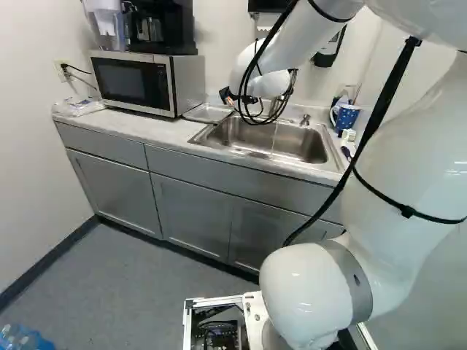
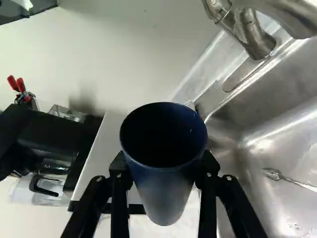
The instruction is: Rinse the cup and place it in the tray
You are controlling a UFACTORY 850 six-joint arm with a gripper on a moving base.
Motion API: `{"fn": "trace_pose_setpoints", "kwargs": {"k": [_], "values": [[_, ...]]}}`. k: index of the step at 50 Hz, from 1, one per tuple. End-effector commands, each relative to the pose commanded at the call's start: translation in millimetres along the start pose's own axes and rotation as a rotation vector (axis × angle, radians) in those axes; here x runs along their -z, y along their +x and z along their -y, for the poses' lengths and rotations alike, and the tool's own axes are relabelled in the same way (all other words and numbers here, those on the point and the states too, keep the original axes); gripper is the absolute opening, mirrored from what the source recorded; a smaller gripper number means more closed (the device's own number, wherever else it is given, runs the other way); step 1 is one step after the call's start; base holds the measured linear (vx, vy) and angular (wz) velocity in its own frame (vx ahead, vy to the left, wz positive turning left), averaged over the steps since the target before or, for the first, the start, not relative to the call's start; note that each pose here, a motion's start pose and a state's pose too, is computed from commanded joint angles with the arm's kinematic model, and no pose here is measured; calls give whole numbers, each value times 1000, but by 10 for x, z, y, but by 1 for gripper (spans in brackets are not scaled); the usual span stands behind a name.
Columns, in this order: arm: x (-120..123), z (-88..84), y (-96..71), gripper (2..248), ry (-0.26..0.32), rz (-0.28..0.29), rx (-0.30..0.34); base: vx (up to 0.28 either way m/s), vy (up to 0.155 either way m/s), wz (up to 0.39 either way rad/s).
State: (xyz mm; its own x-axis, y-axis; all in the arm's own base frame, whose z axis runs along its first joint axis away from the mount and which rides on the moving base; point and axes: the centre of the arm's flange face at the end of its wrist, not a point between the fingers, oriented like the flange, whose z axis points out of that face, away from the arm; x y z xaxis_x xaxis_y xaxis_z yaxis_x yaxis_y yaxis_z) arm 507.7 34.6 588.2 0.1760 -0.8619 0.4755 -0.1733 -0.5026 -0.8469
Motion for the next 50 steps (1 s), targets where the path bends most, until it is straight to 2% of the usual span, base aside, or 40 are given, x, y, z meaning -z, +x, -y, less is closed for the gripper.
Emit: {"fn": "trace_pose_setpoints", "kwargs": {"k": [50], "values": [[0,0,0,126,0,0,525,0,0,0]]}}
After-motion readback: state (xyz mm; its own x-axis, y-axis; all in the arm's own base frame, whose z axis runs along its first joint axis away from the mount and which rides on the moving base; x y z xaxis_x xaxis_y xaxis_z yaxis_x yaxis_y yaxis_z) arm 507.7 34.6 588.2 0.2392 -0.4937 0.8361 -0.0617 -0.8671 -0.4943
